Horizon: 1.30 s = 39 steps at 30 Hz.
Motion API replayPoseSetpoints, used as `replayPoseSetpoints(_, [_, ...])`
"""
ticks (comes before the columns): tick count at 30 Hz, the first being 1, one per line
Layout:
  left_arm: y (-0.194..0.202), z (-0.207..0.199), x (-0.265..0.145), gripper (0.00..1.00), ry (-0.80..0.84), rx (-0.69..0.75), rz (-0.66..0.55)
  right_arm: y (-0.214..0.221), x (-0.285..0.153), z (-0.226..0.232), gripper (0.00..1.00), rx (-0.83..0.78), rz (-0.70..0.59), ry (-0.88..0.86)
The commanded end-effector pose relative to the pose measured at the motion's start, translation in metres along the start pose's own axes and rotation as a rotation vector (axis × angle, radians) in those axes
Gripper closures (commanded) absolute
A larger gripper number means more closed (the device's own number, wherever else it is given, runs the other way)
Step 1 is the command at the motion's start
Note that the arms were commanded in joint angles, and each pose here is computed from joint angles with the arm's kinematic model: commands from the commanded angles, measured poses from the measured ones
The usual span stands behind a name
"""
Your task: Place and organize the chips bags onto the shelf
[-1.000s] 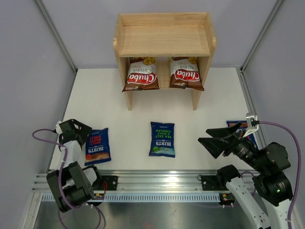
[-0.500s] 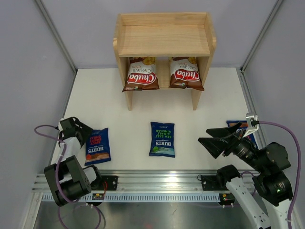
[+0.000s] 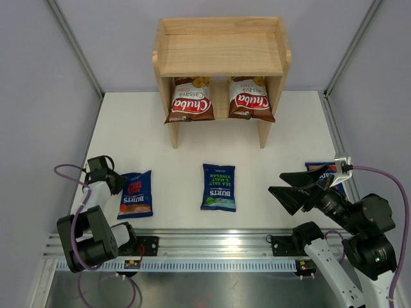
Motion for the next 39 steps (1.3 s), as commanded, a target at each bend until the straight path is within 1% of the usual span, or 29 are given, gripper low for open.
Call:
replayPoseSetpoints(1, [0.012,0.007,-0.004,0.79,0.0,0.002,0.018,-0.009,-0.003,0.006,0.01,-0.044,-0.033,-0.021])
replayPoseSetpoints(2, [0.012,0.005,-0.005,0.81,0.023,0.002,0.017,-0.009,-0.002,0.006,0.01,-0.039,-0.032,-0.02])
replayPoseSetpoints(3, [0.01,0.001,-0.008,0.85,0.05,0.009,-0.003,-0.008,0.0,0.005,0.01,-0.03,-0.025,-0.021])
replayPoseSetpoints(5, [0.011,-0.001,-0.01,0.87,0.072,0.004,-0.013,-0.006,0.002,0.004,0.01,-0.021,-0.016,-0.023])
replayPoseSetpoints(6, [0.01,-0.003,-0.012,0.98,0.089,-0.007,-0.024,-0.005,0.003,0.003,0.01,-0.019,-0.014,-0.025])
replayPoseSetpoints(7, [0.01,-0.004,-0.013,1.0,0.101,-0.009,-0.026,-0.005,0.004,0.002,0.01,-0.015,-0.009,-0.024])
replayPoseSetpoints(12, [0.015,-0.011,-0.022,1.0,0.174,-0.042,-0.023,-0.002,0.008,-0.002,0.01,-0.01,0.005,-0.015])
replayPoseSetpoints(13, [0.014,-0.015,-0.029,1.0,0.21,-0.055,-0.039,0.0,0.009,-0.004,0.01,-0.004,0.014,-0.014])
replayPoseSetpoints(15, [0.014,-0.023,-0.04,1.0,0.26,-0.067,-0.032,0.007,0.015,-0.009,0.01,0.017,0.037,-0.017])
replayPoseSetpoints(16, [0.011,-0.029,-0.05,1.0,0.302,-0.067,-0.056,0.011,0.018,-0.01,0.0,0.031,0.053,-0.029])
replayPoseSetpoints(17, [0.009,-0.035,-0.061,1.0,0.335,-0.066,-0.053,0.012,0.021,-0.011,0.01,0.038,0.052,-0.041])
replayPoseSetpoints(18, [0.008,-0.039,-0.068,1.0,0.356,-0.072,-0.06,0.02,0.027,-0.016,0.01,0.076,0.08,-0.041])
replayPoseSetpoints(19, [0.005,-0.044,-0.082,1.0,0.403,-0.071,-0.086,0.024,0.029,-0.016,0.01,0.092,0.092,-0.061])
replayPoseSetpoints(20, [0.006,-0.044,-0.09,1.0,0.407,-0.072,-0.081,0.023,0.033,-0.016,0.01,0.094,0.084,-0.083])
replayPoseSetpoints(21, [0.001,-0.051,-0.102,1.0,0.441,-0.075,-0.1,0.03,0.037,-0.02,0.0,0.132,0.103,-0.085])
replayPoseSetpoints(23, [0.0,-0.057,-0.124,1.0,0.503,-0.068,-0.107,0.03,0.044,-0.02,0.01,0.14,0.096,-0.126])
replayPoseSetpoints(24, [-0.001,-0.061,-0.132,1.0,0.534,-0.063,-0.107,0.037,0.049,-0.025,0.01,0.177,0.118,-0.129])
replayPoseSetpoints(25, [-0.003,-0.071,-0.149,1.0,0.589,-0.05,-0.106,0.041,0.052,-0.026,0.01,0.19,0.131,-0.148])
replayPoseSetpoints(26, [-0.003,-0.073,-0.159,1.0,0.611,-0.045,-0.104,0.04,0.059,-0.028,0.01,0.198,0.125,-0.166])
replayPoseSetpoints(27, [-0.004,-0.078,-0.17,1.0,0.645,-0.039,-0.108,0.046,0.063,-0.03,0.0,0.24,0.148,-0.178])
replayPoseSetpoints(29, [-0.007,-0.087,-0.197,1.0,0.719,-0.021,-0.114,0.045,0.074,-0.033,0.01,0.252,0.138,-0.22])
replayPoseSetpoints(31, [-0.009,-0.097,-0.225,1.0,0.804,0.0,-0.125,0.052,0.08,-0.036,0.01,0.306,0.16,-0.242])
replayPoseSetpoints(32, [-0.009,-0.099,-0.232,1.0,0.818,0.003,-0.118,0.05,0.084,-0.037,0.01,0.298,0.145,-0.264])
replayPoseSetpoints(33, [-0.009,-0.101,-0.239,1.0,0.839,0.002,-0.111,0.056,0.089,-0.041,0.01,0.335,0.168,-0.26])
replayPoseSetpoints(37, [-0.005,-0.115,-0.278,1.0,0.978,0.019,-0.055,0.058,0.102,-0.047,0.01,0.368,0.176,-0.298])
replayPoseSetpoints(38, [-0.006,-0.12,-0.292,1.0,1.023,0.028,-0.062,0.055,0.104,-0.045,0.01,0.352,0.156,-0.327])
replayPoseSetpoints(39, [-0.007,-0.123,-0.301,1.0,1.051,0.016,-0.052,0.058,0.109,-0.045,0.01,0.367,0.165,-0.333])
Point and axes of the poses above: each gripper's point midway between its finger pads, its own x axis out along the fingers, its own z axis along the line the jaws close on, y = z × x, the point moved 5 cm from there along -x, back along the fingers, and after that the axes turned 9 degrees about -x, right-handed, at the moved point
